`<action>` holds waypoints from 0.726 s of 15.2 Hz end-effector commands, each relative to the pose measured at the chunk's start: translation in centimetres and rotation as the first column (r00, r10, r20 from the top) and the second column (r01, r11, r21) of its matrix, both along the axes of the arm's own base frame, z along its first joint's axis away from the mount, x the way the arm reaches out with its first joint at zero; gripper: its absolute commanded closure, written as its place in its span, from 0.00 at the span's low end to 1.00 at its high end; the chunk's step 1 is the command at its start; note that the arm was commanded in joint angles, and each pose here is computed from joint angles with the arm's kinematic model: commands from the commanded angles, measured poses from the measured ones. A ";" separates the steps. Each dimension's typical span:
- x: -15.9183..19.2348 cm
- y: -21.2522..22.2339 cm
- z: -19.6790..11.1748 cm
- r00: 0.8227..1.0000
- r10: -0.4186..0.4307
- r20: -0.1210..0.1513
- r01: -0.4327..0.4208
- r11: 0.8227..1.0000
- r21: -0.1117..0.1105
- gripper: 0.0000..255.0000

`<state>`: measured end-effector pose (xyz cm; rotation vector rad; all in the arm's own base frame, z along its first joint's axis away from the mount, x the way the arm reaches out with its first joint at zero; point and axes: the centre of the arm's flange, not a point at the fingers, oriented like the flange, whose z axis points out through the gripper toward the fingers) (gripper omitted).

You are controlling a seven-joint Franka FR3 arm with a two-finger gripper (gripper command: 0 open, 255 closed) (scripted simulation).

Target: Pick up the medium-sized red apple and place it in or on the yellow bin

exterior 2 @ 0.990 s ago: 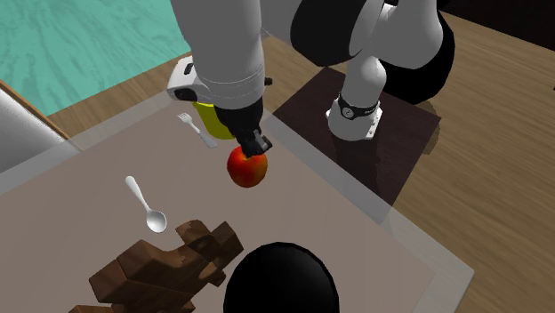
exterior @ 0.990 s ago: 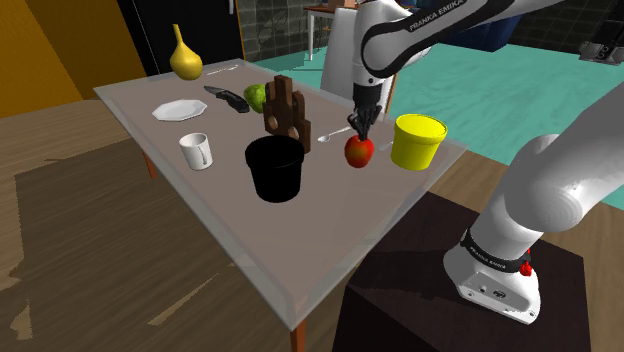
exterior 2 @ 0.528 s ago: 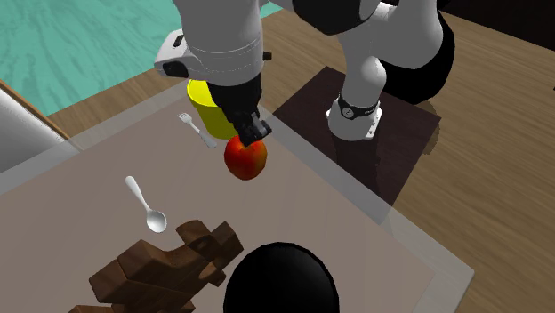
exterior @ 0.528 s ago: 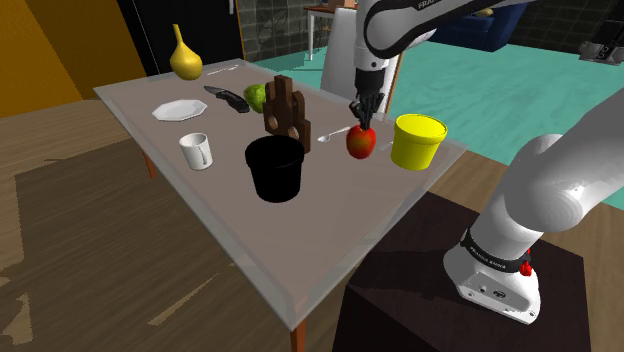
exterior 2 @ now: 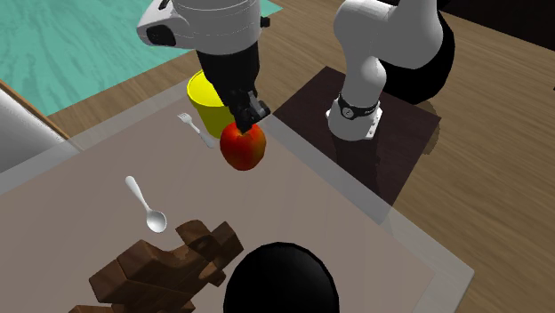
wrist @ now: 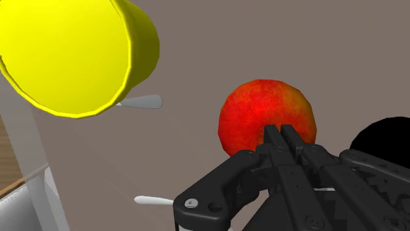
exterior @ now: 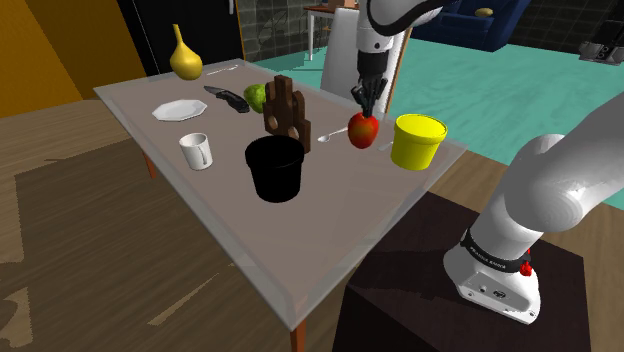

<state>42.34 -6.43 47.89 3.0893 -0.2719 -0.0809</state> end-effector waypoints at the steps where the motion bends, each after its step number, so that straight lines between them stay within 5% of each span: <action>1: 0.0 0.1 1.2 1.000 0.000 0.000 0.000 1.000 0.000 1.00; 11: 0.0 0.1 6.5 1.000 0.000 0.000 0.000 1.000 0.000 1.00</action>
